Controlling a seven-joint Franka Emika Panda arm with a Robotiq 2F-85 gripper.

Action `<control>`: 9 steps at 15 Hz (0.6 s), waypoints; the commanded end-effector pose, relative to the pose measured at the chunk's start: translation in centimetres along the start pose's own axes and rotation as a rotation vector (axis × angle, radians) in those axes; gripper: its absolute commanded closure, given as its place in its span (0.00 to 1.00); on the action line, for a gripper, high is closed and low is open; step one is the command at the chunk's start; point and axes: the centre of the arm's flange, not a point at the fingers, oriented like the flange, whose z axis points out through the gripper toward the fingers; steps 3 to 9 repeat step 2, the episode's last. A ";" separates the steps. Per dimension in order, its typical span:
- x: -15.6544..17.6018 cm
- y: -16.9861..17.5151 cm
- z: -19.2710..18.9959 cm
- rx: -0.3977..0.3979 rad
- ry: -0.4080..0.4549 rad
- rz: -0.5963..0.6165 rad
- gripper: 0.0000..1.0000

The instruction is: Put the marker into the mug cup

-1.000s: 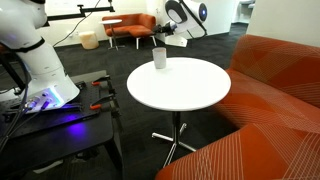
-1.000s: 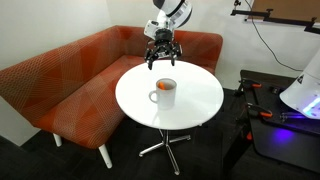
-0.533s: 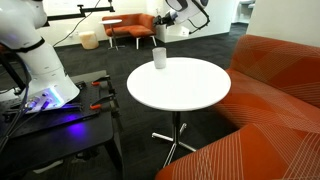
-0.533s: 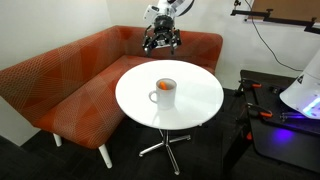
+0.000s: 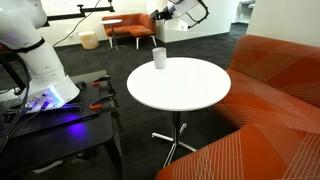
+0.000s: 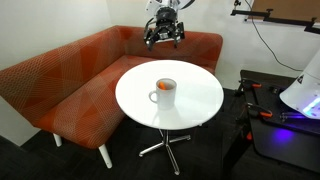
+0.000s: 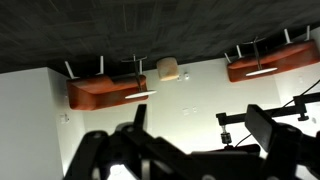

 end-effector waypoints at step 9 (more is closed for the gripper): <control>0.0 -0.1 0.1 0.002 -0.001 0.001 0.00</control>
